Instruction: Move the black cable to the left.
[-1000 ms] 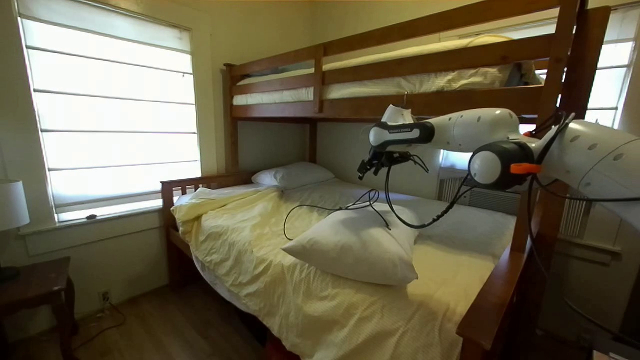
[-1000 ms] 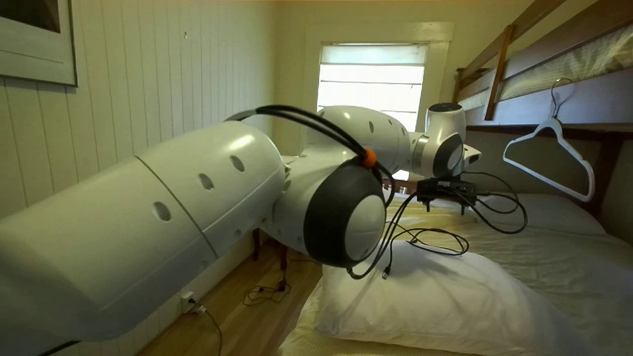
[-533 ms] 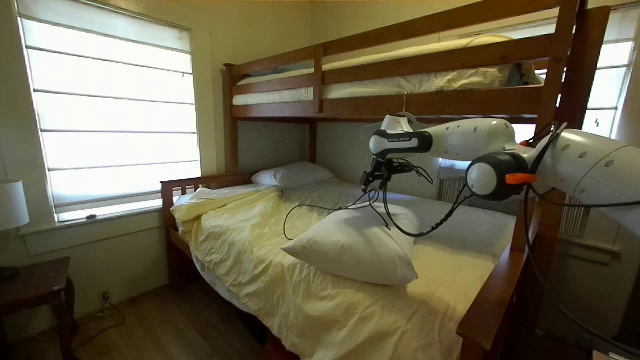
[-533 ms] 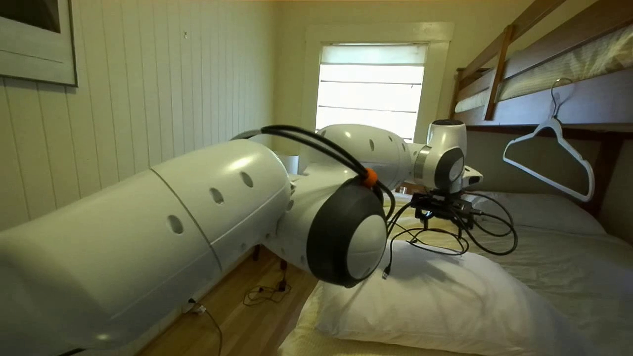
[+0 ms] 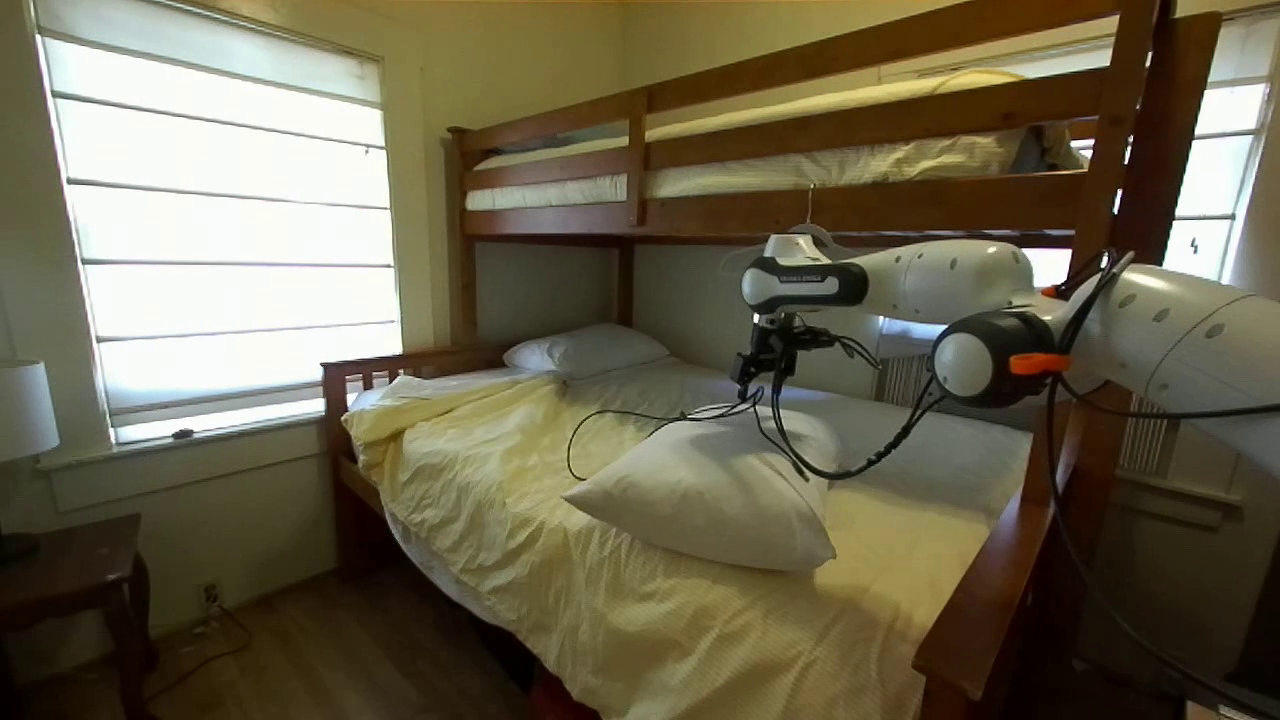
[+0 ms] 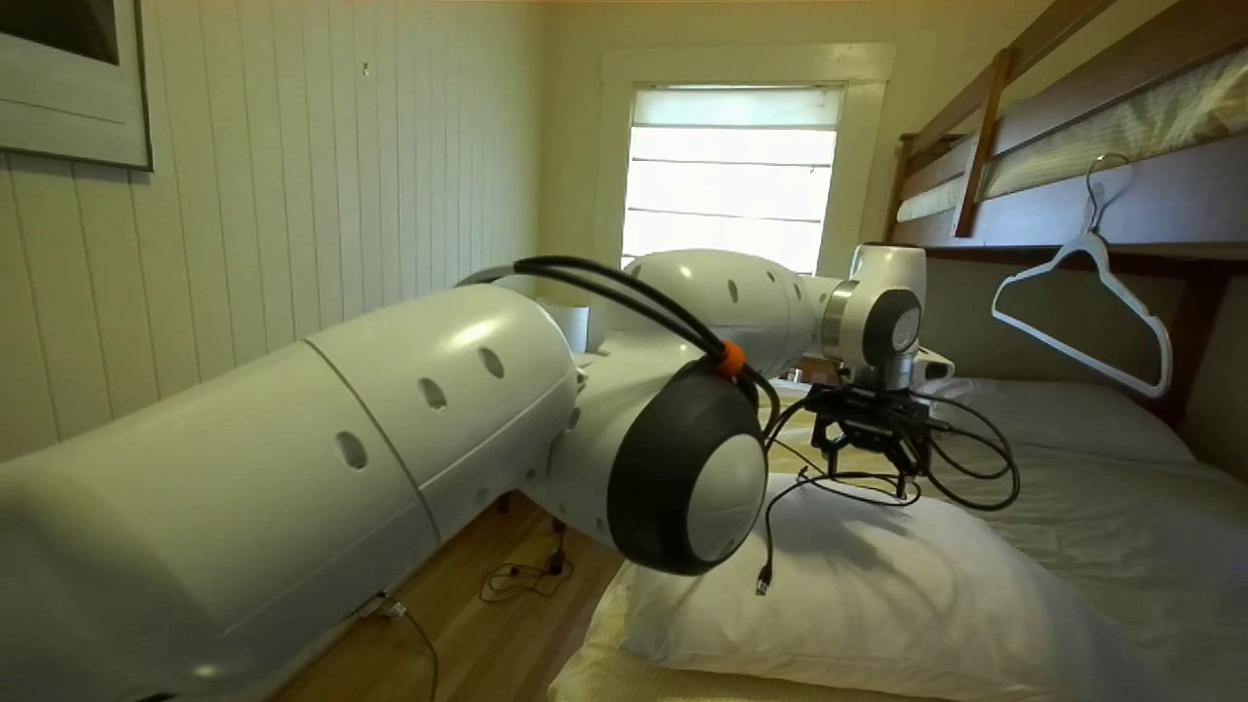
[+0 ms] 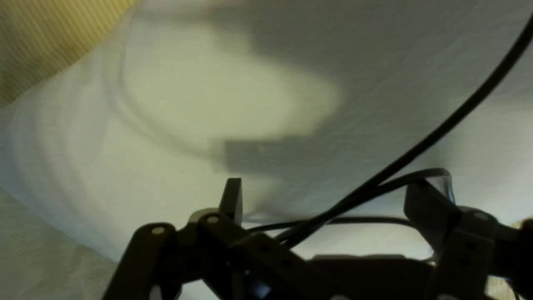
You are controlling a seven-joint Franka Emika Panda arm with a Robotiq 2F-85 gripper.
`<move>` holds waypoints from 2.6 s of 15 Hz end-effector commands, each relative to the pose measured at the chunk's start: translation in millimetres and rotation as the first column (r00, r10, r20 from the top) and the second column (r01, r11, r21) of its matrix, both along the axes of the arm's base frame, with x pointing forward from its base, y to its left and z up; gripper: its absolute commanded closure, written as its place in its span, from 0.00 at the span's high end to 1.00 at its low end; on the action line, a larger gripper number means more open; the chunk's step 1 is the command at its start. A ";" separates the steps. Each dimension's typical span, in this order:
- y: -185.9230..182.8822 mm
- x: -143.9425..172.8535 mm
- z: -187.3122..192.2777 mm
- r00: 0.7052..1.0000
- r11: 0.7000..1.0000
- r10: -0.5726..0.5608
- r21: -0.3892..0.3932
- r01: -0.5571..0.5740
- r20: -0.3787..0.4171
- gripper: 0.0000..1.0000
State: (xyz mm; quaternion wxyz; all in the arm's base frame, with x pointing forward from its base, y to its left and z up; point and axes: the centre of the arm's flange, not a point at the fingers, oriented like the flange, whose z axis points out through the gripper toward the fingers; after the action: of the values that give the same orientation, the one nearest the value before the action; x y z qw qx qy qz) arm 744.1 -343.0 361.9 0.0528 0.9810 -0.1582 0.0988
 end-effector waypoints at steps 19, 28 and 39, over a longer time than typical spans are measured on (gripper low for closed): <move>-5.1 14.0 89.0 0.976 0.974 -0.130 -0.164 0.159 0.177 1.00; 4.7 4.3 44.9 0.988 0.985 -0.156 0.070 0.155 0.007 1.00; 21.4 -16.8 12.1 0.990 0.955 -0.096 0.270 0.122 -0.107 1.00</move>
State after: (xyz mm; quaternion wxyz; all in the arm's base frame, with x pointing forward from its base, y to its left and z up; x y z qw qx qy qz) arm 727.3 -321.6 374.0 -0.0718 0.9721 -0.2219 0.0270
